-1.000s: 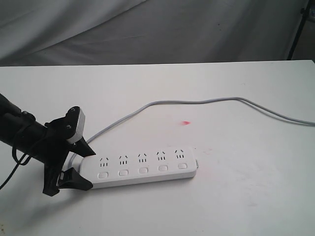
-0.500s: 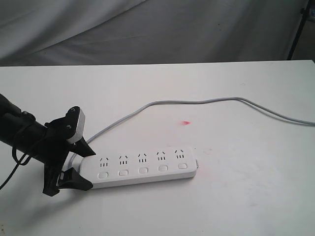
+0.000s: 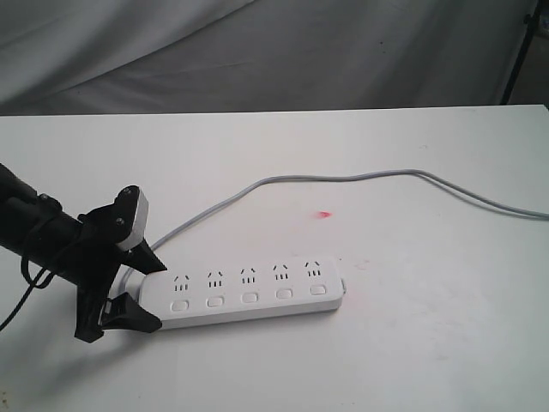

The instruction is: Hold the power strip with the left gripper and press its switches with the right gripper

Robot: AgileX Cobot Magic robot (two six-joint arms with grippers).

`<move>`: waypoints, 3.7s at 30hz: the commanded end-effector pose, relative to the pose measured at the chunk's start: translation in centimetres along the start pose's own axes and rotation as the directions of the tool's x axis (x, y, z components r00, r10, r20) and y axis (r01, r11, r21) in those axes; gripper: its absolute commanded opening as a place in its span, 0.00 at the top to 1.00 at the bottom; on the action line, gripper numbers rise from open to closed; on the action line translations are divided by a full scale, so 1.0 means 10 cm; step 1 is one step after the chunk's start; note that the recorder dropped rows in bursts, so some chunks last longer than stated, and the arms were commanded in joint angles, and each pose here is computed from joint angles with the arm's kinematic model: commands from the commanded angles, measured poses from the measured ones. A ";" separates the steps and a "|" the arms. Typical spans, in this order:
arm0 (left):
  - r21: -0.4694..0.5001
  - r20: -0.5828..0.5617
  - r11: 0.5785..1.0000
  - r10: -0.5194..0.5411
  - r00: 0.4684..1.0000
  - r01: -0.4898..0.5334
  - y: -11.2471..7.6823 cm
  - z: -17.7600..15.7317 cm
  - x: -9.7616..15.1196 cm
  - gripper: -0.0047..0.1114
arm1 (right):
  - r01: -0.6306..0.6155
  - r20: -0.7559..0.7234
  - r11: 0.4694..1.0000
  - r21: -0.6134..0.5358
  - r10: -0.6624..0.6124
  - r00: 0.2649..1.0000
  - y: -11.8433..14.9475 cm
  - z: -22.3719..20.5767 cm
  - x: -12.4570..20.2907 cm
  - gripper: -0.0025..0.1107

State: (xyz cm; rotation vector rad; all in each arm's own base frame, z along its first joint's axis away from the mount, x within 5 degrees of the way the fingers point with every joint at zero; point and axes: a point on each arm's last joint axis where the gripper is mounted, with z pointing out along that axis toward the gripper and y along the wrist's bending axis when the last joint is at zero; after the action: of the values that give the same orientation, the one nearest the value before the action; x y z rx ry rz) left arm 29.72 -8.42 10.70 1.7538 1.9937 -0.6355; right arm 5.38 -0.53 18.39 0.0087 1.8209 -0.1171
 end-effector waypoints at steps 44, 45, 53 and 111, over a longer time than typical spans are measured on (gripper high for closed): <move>-0.026 -0.015 1.000 0.007 1.000 -0.008 0.03 0.00 0.01 0.96 | -0.004 0.003 1.000 0.002 0.004 1.000 0.00 0.00 0.01 0.98; -0.026 -0.015 1.000 0.007 1.000 -0.008 0.03 0.00 0.01 0.96 | -0.004 0.003 1.000 0.002 0.004 1.000 0.00 0.00 0.01 0.98; -0.028 -0.006 1.000 -0.002 1.000 0.002 0.03 0.00 0.00 0.40 | -0.004 0.003 1.000 0.002 0.004 1.000 0.00 0.00 0.01 0.98; -0.503 0.258 0.864 0.138 0.956 0.012 -0.70 -1.66 -1.07 0.96 | -0.006 0.004 1.000 0.002 0.006 1.000 0.00 0.00 0.01 0.98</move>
State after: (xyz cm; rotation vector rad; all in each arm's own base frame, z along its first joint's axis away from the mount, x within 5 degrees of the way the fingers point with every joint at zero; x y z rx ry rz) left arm 24.26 -8.15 30.21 1.3541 1.7014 -0.2981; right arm 5.38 -0.54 18.38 0.0088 1.8228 -0.1171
